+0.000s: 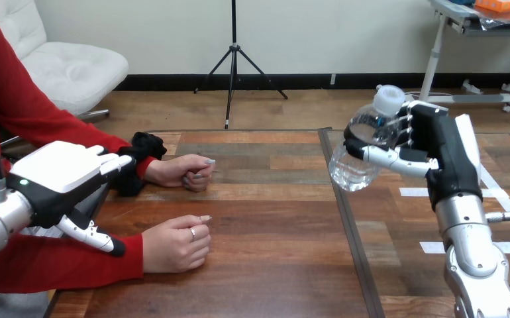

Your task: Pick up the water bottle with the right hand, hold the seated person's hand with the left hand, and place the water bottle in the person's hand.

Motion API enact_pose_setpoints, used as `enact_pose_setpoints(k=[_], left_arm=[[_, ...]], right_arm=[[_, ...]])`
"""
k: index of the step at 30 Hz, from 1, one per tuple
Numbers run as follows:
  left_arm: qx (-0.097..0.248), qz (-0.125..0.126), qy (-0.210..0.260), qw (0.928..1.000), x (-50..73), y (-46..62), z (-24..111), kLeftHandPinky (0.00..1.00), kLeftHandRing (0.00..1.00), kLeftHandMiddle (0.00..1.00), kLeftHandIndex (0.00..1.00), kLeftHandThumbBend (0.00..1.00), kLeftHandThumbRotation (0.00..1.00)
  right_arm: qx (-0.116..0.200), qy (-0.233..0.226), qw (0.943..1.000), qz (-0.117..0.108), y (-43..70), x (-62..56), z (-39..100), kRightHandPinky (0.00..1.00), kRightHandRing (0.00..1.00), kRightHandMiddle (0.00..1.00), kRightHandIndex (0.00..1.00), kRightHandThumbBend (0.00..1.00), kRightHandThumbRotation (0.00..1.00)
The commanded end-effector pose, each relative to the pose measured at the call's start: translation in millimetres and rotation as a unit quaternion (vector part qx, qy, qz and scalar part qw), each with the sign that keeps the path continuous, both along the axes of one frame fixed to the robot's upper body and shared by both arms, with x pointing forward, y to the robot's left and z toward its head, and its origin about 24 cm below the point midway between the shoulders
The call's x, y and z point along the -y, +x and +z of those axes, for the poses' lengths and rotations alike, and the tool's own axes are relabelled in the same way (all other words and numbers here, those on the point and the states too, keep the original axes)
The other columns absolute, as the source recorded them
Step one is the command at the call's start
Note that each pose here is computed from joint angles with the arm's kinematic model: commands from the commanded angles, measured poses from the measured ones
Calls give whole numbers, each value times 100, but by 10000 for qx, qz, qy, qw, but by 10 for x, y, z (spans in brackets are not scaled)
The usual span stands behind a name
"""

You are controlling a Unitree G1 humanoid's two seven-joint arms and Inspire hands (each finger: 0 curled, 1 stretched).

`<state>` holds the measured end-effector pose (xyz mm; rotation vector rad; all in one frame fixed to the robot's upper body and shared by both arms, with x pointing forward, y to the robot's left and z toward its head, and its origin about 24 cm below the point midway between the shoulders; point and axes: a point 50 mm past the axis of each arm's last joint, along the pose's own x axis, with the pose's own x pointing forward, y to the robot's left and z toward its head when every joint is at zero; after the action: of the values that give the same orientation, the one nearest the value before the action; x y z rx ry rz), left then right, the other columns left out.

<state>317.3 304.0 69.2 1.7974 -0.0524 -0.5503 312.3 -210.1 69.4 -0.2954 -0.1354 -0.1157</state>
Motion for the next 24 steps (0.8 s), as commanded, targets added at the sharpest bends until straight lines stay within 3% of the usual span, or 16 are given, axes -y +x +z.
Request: enact_pose_setpoints(k=[1,24], left_arm=[[177,45,279,9994,-23,109,154,88,92,92,94,100,65],[-330,14,574,9978,15,156,158,85,88,89,89,100,55]], right_arm=[[626,6,9980,14,72,20,341,26,32,38,41,86,0],[706,-9,9975,-97,28,50,427,27,33,39,41,88,0]])
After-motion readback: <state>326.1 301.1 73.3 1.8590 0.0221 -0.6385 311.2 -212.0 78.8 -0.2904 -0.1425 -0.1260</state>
